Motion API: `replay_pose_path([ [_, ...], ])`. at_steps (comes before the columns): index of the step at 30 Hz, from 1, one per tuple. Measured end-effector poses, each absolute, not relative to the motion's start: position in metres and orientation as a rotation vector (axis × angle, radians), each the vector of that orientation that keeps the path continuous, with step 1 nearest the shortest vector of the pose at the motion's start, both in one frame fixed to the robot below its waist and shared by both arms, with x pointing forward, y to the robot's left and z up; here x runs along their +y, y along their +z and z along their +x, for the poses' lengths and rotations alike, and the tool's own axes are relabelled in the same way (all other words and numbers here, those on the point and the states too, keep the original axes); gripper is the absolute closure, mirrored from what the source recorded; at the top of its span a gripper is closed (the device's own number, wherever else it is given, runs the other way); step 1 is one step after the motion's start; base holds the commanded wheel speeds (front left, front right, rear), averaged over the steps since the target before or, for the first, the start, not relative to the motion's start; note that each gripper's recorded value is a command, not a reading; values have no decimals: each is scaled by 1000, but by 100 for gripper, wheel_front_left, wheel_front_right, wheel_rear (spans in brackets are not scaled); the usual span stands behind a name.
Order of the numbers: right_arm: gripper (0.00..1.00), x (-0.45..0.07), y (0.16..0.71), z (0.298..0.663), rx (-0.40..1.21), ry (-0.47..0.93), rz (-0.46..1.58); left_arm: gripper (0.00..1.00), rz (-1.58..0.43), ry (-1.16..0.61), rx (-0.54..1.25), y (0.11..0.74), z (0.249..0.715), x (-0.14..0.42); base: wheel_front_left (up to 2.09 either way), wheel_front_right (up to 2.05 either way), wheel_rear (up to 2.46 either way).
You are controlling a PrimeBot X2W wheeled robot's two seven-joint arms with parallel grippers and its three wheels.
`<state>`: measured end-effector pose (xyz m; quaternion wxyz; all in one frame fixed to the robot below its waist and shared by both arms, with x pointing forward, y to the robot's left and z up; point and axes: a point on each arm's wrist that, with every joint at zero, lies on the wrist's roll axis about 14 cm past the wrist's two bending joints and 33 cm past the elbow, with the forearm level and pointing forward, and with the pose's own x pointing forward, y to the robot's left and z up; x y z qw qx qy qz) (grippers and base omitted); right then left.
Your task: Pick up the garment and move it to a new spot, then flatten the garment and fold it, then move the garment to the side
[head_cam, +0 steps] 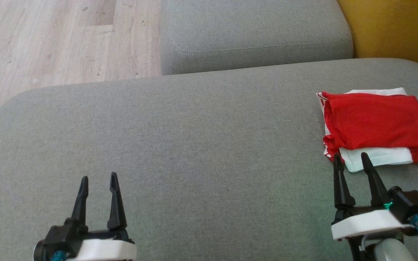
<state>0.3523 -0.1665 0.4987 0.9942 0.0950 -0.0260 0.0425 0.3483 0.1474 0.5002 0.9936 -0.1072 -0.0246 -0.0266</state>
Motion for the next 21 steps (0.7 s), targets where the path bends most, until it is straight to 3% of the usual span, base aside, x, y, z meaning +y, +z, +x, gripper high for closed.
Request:
replay_pose_path([
  [17, 0, -167, 498, 349, -52, 80, 206, 0, -286, -38, -16, 491, 346, 148, 0, 0, 0],
  [18, 100, -168, 496, 348, -45, 78, 207, 100, -287, -37, -9, 489, 346, 148, 0, 0, 0],
  [21, 100, -169, 474, 340, 25, 67, 210, 100, -283, -27, 60, 468, 339, 148, 0, 0, 0],
])
